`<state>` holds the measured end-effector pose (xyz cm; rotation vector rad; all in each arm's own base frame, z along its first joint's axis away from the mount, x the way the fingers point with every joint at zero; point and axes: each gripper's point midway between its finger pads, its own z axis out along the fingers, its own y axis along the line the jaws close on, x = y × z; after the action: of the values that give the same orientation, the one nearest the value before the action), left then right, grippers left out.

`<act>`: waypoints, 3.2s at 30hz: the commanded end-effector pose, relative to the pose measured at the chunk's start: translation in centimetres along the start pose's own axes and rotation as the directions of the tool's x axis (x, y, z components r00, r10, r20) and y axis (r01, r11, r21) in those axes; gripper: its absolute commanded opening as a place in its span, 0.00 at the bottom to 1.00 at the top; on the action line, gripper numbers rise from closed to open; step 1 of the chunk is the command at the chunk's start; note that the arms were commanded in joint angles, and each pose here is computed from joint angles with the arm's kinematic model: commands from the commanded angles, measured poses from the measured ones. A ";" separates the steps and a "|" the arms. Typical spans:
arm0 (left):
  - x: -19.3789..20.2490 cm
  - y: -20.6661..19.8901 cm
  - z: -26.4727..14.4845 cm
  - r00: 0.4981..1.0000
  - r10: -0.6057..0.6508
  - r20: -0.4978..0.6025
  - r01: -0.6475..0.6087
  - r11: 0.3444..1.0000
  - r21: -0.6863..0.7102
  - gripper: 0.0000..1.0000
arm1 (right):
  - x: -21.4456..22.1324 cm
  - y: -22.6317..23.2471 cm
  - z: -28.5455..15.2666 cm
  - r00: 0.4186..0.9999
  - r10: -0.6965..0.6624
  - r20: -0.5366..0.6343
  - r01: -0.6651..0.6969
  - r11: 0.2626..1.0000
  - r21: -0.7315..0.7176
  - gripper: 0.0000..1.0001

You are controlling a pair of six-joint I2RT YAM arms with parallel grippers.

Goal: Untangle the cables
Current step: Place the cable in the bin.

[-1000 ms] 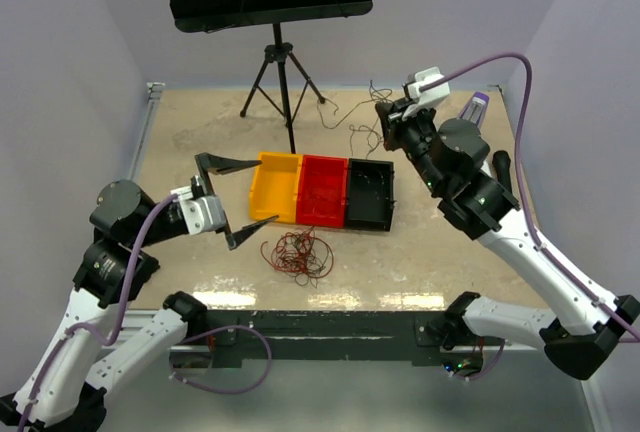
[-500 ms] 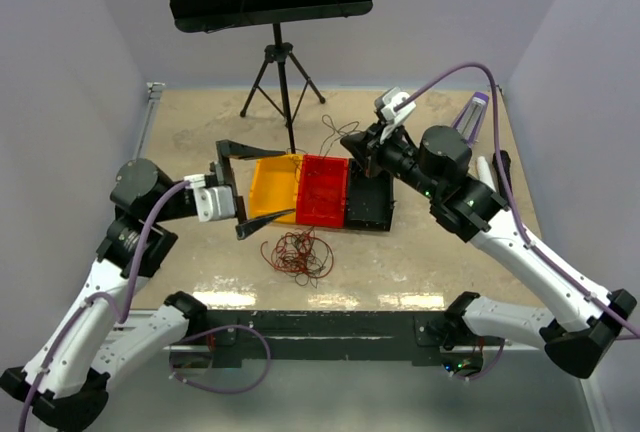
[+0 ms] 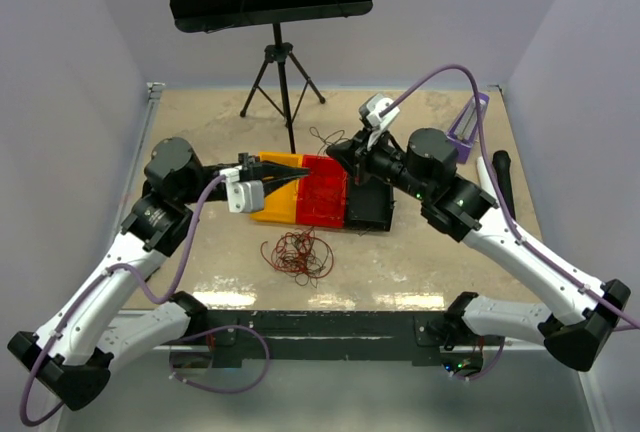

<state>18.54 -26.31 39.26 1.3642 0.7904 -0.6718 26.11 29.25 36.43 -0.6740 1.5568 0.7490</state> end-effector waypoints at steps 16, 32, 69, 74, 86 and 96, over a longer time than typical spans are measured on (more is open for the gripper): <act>-16.9 7.2 -5.3 0.918 0.371 0.141 -0.304 0.886 -0.350 0.00 | -0.4 4.1 -2.8 0.994 0.069 0.089 -0.051 0.979 -0.198 0.63; -17.4 6.6 -6.3 0.948 0.288 0.132 -0.227 0.909 -0.349 0.01 | -6.8 2.4 -4.1 0.954 0.118 0.275 -0.098 0.991 -0.088 0.00; -4.8 -0.1 -5.4 0.994 0.061 -0.090 -0.075 0.983 -0.165 1.00 | 0.9 -15.6 -5.2 0.976 0.120 0.182 -0.218 0.555 0.803 0.00; -4.9 -0.2 -5.5 0.994 0.064 -0.088 -0.078 0.983 -0.167 1.00 | 1.7 -17.0 -5.8 0.979 0.129 0.161 -0.205 0.522 0.828 0.00; -4.8 -0.1 -5.4 0.995 0.063 -0.083 -0.076 0.984 -0.163 1.00 | 7.3 -18.2 -5.4 0.975 0.207 0.086 -0.186 0.533 0.826 0.00; -4.6 -0.4 -5.2 0.995 0.062 -0.079 -0.074 0.986 -0.151 1.00 | 10.9 -19.1 -6.7 0.960 0.264 0.090 -0.210 0.470 0.857 0.00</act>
<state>15.31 -21.03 42.45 1.2619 0.8653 -0.4904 35.65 12.50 23.69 0.2380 1.8792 -0.0011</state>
